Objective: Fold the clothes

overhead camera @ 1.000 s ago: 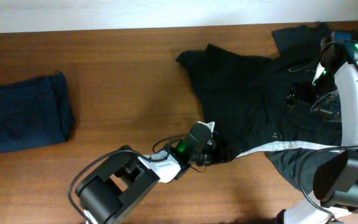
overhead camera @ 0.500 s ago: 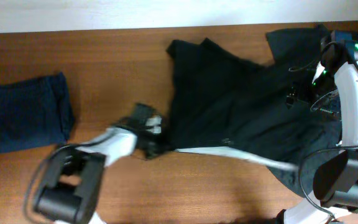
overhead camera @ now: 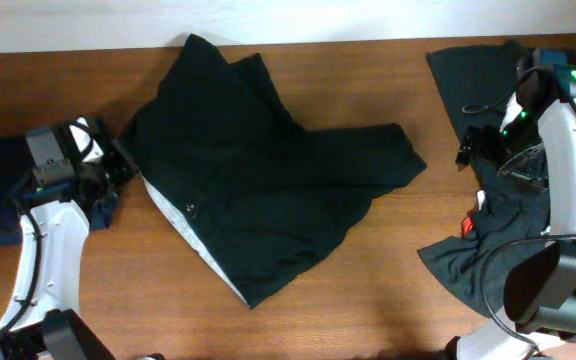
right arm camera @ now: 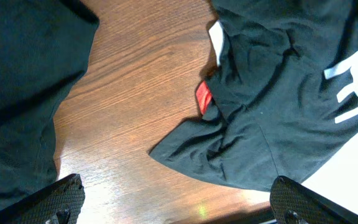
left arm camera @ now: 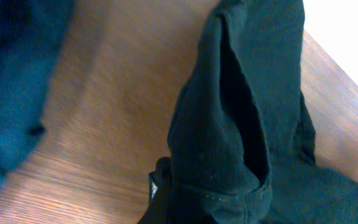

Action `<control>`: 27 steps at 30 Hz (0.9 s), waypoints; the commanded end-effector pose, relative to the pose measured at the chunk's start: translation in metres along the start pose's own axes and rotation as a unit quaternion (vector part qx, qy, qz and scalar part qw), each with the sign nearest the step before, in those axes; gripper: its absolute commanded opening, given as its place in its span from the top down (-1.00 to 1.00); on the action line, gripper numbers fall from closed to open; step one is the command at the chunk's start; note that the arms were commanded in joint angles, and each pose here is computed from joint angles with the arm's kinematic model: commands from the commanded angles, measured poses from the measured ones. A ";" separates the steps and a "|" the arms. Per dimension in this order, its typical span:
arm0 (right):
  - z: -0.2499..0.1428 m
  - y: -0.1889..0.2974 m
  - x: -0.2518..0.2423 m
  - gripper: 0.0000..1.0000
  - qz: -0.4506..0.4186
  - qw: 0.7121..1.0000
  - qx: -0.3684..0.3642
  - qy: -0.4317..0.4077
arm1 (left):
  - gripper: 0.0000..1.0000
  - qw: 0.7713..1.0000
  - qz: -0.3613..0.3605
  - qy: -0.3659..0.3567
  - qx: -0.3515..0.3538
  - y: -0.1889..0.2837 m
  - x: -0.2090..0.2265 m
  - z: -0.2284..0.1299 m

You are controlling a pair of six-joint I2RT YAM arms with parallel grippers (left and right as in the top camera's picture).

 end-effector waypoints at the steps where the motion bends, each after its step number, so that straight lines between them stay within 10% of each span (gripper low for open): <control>1: 0.002 -0.002 0.010 -0.97 0.037 0.999 0.006 0.009 | 0.88 0.996 0.036 -0.018 -0.084 0.028 -0.004 0.048; 8: 0.010 -0.021 0.045 -0.93 0.106 0.993 0.020 0.057 | -0.50 0.993 0.090 0.025 0.071 0.030 0.015 -0.016; 16: 0.025 -0.076 0.081 -0.62 0.118 0.988 0.063 0.071 | -0.41 0.940 0.083 0.009 0.330 0.021 -0.002 -0.166; 27: 0.030 -0.135 0.114 -0.28 0.158 0.976 0.110 0.098 | -0.41 0.906 0.095 -0.029 0.412 0.009 0.009 -0.266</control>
Point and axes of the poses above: each gripper's point midway between its finger pads, its own y axis back along the fingers, its own x axis along the line the jaws close on, z = x × y, the point moved 4 cm from there along y, back along the fingers, and after that the axes turned 1 degree about y, right-handed, at the moved point
